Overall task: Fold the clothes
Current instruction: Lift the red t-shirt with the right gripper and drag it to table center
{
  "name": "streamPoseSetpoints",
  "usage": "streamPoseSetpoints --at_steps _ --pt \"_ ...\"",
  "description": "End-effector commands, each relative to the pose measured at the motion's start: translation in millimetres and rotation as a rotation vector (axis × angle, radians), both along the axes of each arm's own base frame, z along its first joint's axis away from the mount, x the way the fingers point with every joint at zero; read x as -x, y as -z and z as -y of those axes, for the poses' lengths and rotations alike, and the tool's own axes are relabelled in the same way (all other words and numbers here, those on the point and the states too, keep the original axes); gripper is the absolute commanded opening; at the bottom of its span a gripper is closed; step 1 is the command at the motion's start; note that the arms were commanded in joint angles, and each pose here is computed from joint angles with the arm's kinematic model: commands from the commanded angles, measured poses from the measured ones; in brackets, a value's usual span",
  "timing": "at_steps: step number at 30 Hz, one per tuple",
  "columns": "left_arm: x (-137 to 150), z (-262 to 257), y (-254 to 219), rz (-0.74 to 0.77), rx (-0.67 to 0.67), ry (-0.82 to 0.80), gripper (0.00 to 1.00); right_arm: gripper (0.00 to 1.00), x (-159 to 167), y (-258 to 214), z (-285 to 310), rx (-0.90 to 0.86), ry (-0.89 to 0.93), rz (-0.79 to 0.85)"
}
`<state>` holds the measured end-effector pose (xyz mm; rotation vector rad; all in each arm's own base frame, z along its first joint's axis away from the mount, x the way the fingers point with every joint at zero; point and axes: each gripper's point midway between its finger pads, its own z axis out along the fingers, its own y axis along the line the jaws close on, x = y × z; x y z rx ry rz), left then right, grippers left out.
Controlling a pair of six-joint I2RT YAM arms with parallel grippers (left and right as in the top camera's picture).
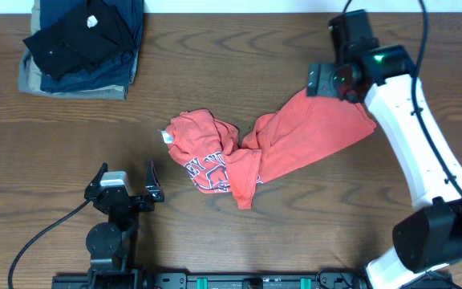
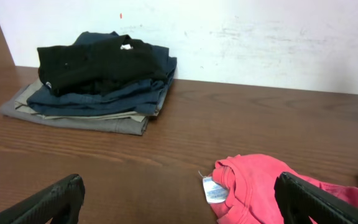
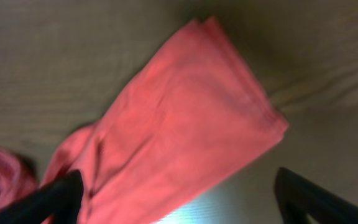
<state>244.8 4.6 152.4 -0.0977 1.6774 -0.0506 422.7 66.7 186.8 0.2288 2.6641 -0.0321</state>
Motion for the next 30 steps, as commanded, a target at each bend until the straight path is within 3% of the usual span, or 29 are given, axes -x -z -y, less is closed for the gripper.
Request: streamPoseSetpoints --at_steps 1,5,16,30 --pt "1.0 -6.2 17.4 -0.053 0.005 -0.035 0.98 0.84 -17.2 25.0 18.8 0.011 0.019 -0.016" --pt "1.0 -6.2 17.4 -0.053 0.005 -0.035 0.98 0.86 -42.0 45.7 9.1 -0.073 -0.01 0.005" --pt "1.0 -6.2 17.4 -0.053 0.005 -0.035 0.98 0.87 -78.7 137.3 -4.0 -0.072 -0.021 -0.044" --pt "1.0 -6.2 17.4 -0.053 0.005 -0.035 0.98 0.72 -113.3 189.8 2.6 -0.041 0.006 0.025"
